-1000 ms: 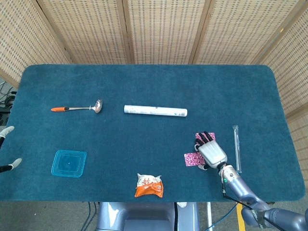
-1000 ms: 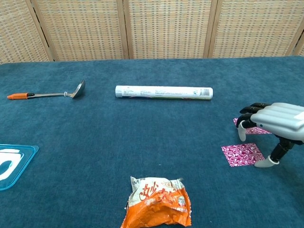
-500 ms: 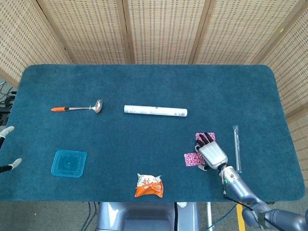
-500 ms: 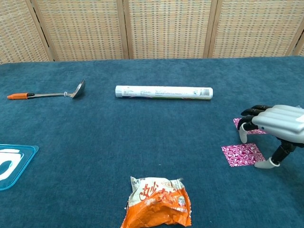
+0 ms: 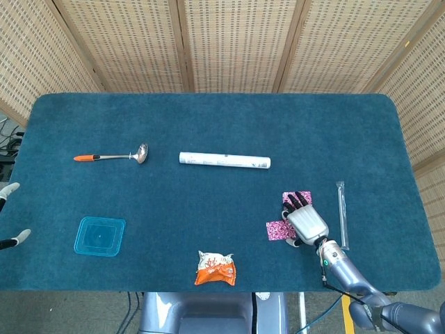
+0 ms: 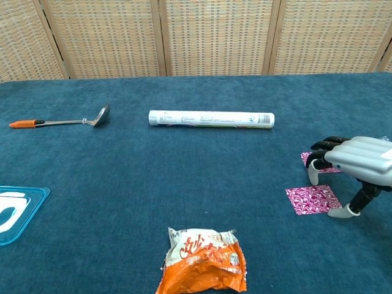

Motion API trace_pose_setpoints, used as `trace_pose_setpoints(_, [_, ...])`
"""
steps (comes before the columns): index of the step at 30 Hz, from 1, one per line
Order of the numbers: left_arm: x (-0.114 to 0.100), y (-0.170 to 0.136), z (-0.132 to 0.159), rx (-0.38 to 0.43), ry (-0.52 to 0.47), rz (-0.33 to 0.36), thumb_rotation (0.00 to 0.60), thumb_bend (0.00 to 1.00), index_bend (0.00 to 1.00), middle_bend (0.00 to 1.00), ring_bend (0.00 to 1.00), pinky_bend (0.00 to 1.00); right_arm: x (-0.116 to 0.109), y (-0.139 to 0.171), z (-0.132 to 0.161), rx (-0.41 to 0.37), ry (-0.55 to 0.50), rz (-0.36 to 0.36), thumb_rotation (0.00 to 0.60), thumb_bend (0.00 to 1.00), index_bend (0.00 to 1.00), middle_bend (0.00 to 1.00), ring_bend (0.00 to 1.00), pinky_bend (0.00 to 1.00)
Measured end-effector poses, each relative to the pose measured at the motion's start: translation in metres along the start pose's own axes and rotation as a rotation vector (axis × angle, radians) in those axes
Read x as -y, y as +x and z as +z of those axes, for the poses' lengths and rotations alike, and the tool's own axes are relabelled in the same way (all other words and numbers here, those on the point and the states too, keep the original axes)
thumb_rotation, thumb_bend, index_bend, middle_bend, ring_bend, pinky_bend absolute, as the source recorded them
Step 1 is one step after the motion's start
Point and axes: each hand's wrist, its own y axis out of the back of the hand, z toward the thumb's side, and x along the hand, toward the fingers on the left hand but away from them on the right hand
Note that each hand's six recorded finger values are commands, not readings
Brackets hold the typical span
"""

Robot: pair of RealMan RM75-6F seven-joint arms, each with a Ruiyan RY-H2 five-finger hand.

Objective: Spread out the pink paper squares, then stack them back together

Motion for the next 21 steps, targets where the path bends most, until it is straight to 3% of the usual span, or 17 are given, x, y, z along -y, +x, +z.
trace_pose_setpoints(21, [-0.001, -0.0005, 0.0003, 0.001, 0.002, 0.002, 0.596, 0.11, 0.15, 0.0, 0.0, 0.0, -0.0028, -0.0012, -0.0012, 0.01, -0.008, -0.016, 0.6, 0.26, 0.38, 0.2, 0.0, 0.0])
